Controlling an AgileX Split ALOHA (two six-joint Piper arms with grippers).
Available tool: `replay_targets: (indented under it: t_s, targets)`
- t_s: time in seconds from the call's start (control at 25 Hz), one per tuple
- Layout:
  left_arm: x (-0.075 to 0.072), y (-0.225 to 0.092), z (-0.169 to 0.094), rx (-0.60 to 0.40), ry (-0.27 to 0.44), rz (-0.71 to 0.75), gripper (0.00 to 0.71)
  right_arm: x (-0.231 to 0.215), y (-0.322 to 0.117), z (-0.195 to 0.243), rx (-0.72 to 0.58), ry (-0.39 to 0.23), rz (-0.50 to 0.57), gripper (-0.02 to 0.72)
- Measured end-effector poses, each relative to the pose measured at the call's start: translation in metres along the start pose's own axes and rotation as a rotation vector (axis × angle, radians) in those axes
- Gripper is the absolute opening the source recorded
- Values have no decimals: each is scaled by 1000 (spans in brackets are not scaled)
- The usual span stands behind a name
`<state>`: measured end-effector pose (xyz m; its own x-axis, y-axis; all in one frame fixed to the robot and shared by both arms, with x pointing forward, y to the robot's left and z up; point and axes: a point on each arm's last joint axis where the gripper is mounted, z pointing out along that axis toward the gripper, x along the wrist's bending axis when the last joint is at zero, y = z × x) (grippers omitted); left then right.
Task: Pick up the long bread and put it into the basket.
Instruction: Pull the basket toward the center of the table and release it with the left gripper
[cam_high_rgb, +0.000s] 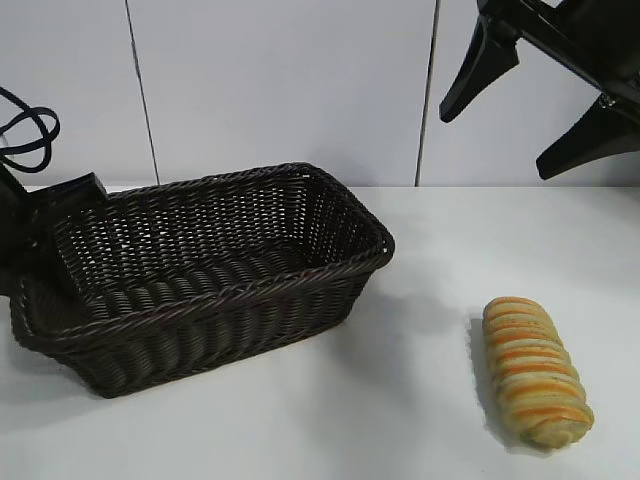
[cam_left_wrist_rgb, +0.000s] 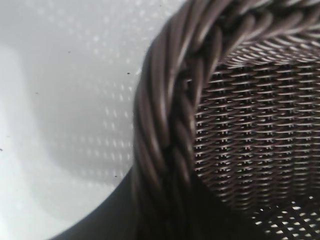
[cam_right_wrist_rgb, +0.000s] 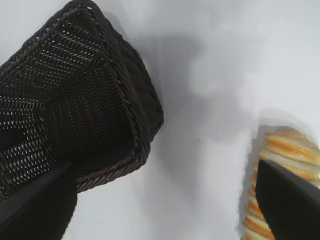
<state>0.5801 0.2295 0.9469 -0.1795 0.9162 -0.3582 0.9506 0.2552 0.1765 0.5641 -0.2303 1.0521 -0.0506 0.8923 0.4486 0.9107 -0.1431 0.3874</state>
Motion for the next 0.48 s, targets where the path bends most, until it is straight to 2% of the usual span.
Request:
replay_targets:
  t_s: [0.32, 0.48]
  targets:
    - [-32, 30, -41, 13, -65, 150, 99, 0, 0, 0, 4, 1, 1, 695]
    - [-44, 35, -49, -3, -78, 209, 99, 0, 0, 0, 3, 4, 4, 695]
